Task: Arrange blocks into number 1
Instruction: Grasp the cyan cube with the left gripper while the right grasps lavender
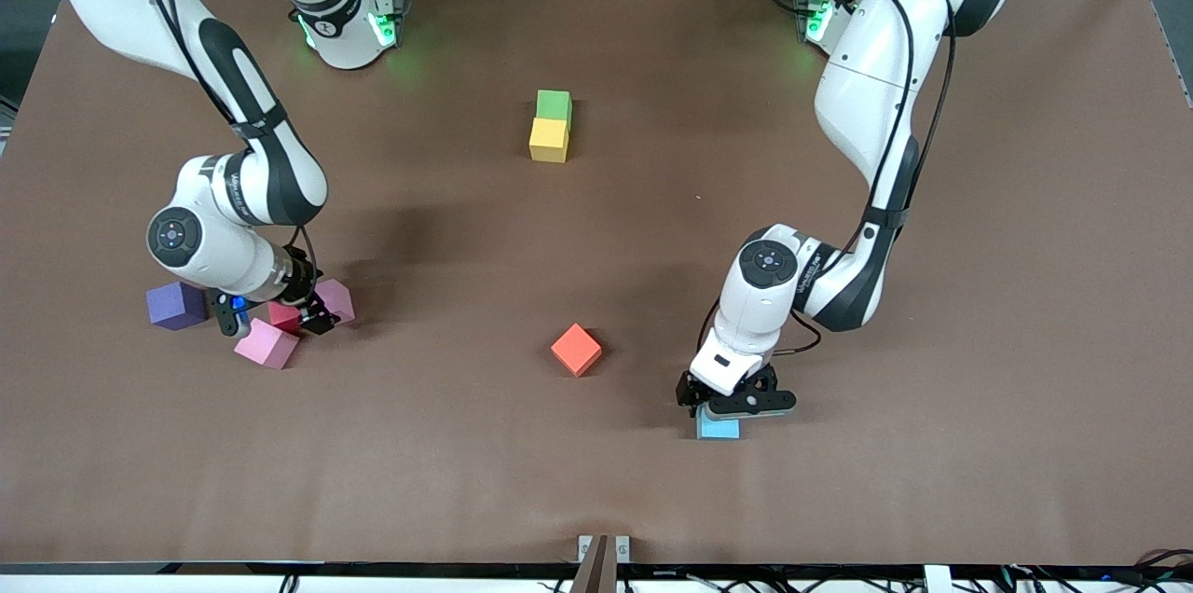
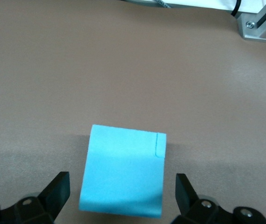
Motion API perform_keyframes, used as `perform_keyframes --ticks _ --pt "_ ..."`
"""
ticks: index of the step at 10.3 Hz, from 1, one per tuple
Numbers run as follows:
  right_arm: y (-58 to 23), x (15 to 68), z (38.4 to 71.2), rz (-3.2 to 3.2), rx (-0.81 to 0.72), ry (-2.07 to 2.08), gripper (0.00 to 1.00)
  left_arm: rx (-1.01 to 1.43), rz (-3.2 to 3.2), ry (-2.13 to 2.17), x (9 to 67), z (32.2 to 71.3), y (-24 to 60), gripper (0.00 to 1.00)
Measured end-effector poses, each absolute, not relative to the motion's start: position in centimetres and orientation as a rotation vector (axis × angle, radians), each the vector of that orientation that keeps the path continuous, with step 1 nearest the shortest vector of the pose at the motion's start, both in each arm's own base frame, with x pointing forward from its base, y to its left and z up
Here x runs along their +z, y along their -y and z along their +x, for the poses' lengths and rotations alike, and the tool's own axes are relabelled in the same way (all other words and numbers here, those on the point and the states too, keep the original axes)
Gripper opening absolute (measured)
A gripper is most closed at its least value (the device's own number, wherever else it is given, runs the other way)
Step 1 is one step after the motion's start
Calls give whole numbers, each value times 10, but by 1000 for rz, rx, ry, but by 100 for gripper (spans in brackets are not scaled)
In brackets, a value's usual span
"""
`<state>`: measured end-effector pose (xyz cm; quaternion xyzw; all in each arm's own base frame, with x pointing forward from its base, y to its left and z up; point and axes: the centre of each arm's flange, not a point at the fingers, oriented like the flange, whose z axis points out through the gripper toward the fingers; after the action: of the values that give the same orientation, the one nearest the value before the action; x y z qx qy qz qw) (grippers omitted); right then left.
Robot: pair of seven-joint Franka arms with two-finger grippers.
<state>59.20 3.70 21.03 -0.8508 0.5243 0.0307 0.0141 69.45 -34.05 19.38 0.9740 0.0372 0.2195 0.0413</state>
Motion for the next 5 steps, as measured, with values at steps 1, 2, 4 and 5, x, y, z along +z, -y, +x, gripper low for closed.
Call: perform_keyframes --ticks 1,2,4,5 --pt "-37 206 592 -2648 85 -1628 100 675 2979 -120 195 695 341 86" --pt "-37 203 591 -2650 87 -1626 100 676 2977 -132 195 695 340 71" --pt "-37 197 590 -2684 93 -1584 93 680 2973 -143 196 696 340 59" --pt "-37 196 588 -2723 103 -1523 92 681 2971 -145 197 697 341 59"
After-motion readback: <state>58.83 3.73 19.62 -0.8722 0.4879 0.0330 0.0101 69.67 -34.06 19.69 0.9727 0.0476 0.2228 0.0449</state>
